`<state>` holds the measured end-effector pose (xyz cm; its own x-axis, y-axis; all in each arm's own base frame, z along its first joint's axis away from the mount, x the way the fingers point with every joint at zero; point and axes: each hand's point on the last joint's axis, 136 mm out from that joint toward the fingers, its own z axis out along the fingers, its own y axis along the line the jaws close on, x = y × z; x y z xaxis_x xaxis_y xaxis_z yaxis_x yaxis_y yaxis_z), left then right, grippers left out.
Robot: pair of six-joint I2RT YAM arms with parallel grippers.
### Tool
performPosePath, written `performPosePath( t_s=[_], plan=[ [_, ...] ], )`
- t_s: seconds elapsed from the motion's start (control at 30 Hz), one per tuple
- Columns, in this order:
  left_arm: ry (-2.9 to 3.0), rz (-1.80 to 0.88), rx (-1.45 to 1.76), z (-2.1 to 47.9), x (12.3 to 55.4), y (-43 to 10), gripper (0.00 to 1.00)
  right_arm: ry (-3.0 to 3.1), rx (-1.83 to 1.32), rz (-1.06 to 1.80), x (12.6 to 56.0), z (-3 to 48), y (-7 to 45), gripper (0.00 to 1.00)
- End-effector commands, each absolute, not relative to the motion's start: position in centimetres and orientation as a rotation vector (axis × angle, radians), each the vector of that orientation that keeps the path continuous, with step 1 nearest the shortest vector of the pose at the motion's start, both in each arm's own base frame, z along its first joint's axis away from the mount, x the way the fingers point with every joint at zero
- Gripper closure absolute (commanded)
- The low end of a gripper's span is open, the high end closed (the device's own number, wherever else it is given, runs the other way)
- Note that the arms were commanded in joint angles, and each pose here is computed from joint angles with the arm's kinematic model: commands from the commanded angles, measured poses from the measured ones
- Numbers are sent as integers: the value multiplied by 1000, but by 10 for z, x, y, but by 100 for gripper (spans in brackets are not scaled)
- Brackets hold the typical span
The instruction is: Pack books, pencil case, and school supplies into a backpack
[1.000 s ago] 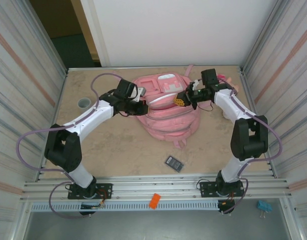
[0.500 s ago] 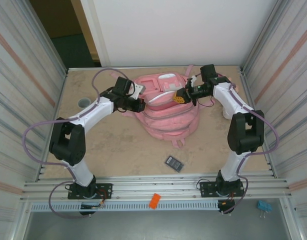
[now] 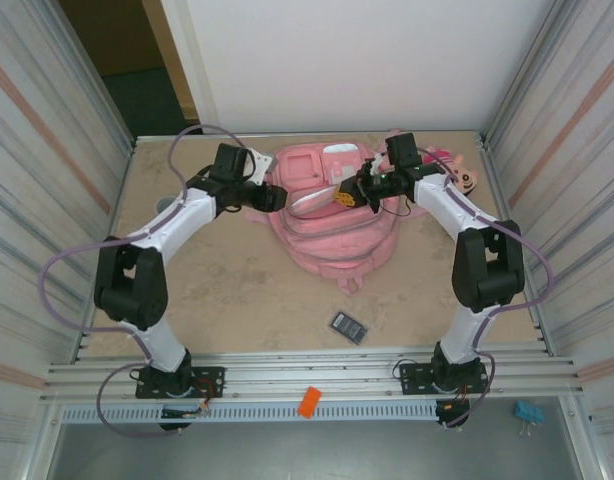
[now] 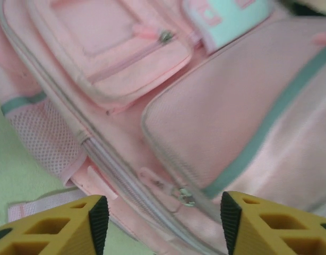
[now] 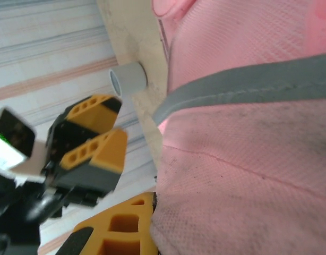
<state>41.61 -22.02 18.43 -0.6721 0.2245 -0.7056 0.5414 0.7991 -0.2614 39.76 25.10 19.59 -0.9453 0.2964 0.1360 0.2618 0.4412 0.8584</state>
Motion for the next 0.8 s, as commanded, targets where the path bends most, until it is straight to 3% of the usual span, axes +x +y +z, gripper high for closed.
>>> performPosePath(
  t_s=[0.0,0.13,0.23,0.53,0.77],
  plan=[
    [2184,-646,575,223,398,-221,38,2567,466,1577,410,208,273,100],
    [2228,-639,514,219,381,-212,35,2609,474,1499,401,199,274,85],
    [2239,-602,491,217,366,-208,34,2677,455,1414,382,195,267,67],
    [2341,-452,217,210,317,-168,30,2886,247,1024,303,207,221,49],
    [2345,-528,201,208,276,-159,28,2998,-150,447,216,183,186,29]
  ],
)
